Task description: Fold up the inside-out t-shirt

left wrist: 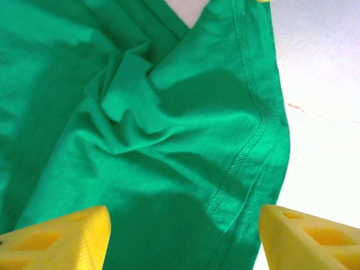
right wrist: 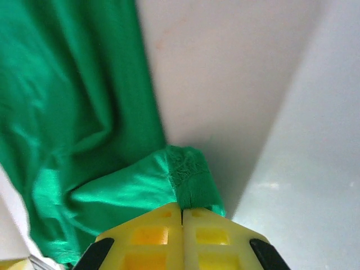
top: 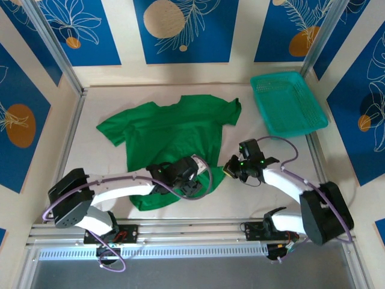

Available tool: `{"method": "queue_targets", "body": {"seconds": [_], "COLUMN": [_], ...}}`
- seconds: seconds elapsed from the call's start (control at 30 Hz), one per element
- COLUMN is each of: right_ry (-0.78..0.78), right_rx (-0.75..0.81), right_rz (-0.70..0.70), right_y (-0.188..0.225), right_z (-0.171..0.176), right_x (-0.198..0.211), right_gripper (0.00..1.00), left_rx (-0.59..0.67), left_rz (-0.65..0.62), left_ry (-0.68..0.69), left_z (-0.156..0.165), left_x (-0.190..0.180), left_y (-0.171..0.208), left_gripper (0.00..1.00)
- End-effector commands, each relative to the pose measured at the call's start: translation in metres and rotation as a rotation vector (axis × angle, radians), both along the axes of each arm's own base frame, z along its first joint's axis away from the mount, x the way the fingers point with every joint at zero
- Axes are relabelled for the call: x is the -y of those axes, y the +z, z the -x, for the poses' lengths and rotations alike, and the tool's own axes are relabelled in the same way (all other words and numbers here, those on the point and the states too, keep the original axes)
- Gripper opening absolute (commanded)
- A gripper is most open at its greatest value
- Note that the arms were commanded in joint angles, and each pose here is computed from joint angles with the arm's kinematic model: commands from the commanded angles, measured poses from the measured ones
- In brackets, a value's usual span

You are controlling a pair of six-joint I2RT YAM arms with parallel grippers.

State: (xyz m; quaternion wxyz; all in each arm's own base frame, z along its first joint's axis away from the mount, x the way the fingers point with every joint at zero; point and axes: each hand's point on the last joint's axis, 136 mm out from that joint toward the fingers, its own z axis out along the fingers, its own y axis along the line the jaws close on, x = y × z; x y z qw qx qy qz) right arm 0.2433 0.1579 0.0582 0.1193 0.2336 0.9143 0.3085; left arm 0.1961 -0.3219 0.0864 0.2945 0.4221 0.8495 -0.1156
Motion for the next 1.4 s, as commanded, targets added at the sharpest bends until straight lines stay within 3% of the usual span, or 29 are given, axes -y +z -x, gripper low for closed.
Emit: {"method": "queue_targets", "body": {"seconds": [0.0,0.33,0.77,0.83,0.9,1.03,1.3,1.37], "right_ry": [-0.051,-0.144,-0.194,-0.194,-0.195,-0.228,-0.286,-0.290], "right_rx": [0.020,-0.030,-0.039,-0.042,-0.042,-0.033,0.034,0.044], "right_rz": [-0.048,-0.196,-0.264,-0.270,-0.275,-0.254,-0.223,-0.209], "right_y": [0.018,0.045,0.065,0.066,0.068,0.070,0.080,0.080], "right_z": [0.005,0.024,0.034,0.034,0.034,0.034,0.027,0.026], "right_x": [0.004,0.006,0.007,0.007,0.007,0.016,0.037,0.039], "right_gripper": [0.00,0.00,0.00,0.00,0.00,0.00,0.00,0.00], "left_rx": [0.036,0.072,0.015,0.014,0.029,0.062,0.028,0.034], "left_rz": [0.079,0.083,0.188,0.182,0.164,0.090,0.040,0.049], "left_ry": [-0.074,-0.062,-0.075,-0.046,0.001,0.123,0.117,0.125], "left_z": [-0.004,-0.021,-0.016,-0.019,-0.026,-0.037,-0.015,-0.012], "left_x": [0.033,0.071,0.109,0.108,0.104,0.078,0.035,0.027], "left_y": [0.014,0.003,-0.010,-0.013,-0.017,-0.021,-0.032,-0.033], "left_gripper": [0.72,0.79,0.76,0.72,0.61,0.20,0.16,0.19]}}
